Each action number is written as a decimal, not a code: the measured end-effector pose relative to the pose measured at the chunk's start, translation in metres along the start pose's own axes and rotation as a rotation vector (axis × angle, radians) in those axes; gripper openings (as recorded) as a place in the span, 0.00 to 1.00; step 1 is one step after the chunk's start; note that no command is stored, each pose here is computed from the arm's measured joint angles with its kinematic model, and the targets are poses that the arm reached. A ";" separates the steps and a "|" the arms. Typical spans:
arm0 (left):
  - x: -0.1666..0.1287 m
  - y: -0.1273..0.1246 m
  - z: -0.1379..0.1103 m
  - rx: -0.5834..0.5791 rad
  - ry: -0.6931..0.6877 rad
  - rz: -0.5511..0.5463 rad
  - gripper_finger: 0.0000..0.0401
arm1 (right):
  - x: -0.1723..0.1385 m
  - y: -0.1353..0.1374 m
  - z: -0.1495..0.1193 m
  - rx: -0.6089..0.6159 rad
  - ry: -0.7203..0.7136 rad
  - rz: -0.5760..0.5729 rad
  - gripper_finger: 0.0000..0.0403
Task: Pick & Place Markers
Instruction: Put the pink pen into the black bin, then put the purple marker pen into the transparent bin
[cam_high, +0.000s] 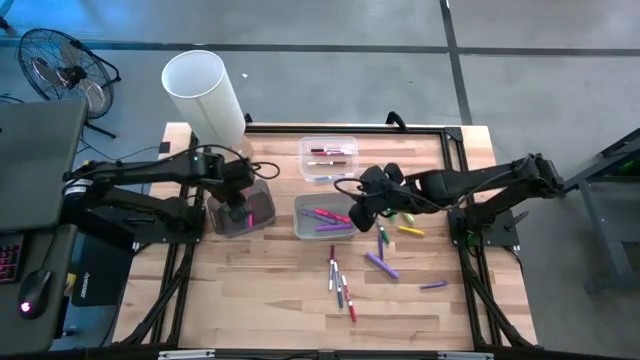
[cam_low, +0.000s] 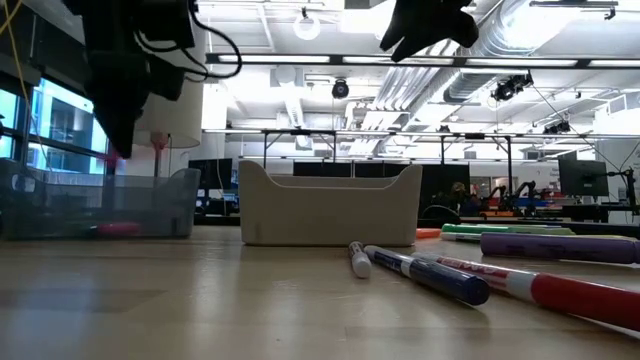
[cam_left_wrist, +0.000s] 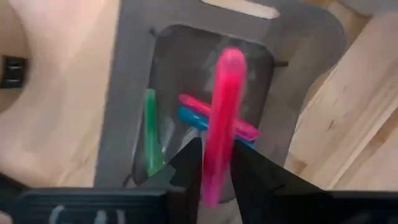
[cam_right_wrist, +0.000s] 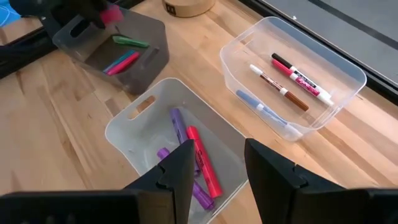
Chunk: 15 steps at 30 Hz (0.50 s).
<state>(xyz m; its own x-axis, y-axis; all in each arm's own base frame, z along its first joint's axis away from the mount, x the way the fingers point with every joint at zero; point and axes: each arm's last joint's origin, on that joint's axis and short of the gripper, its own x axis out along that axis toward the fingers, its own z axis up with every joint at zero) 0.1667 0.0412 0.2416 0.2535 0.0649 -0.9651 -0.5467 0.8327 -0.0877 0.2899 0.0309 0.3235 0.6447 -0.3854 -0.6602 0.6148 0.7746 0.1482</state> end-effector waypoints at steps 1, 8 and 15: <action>0.002 0.000 -0.001 0.000 0.013 0.004 0.22 | 0.000 0.001 0.000 -0.002 -0.001 0.001 0.32; 0.001 0.000 -0.001 -0.002 0.021 -0.013 0.33 | -0.001 0.001 -0.002 -0.009 0.015 0.008 0.32; -0.021 -0.026 0.006 -0.106 -0.091 -0.108 0.29 | -0.015 -0.003 -0.030 -0.079 0.094 -0.177 0.32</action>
<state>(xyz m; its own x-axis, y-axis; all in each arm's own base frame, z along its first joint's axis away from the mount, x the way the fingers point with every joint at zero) 0.1801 0.0219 0.2656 0.3841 0.0318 -0.9227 -0.5923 0.7751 -0.2198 0.2653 0.0494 0.3112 0.4824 -0.4727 -0.7375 0.6748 0.7373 -0.0313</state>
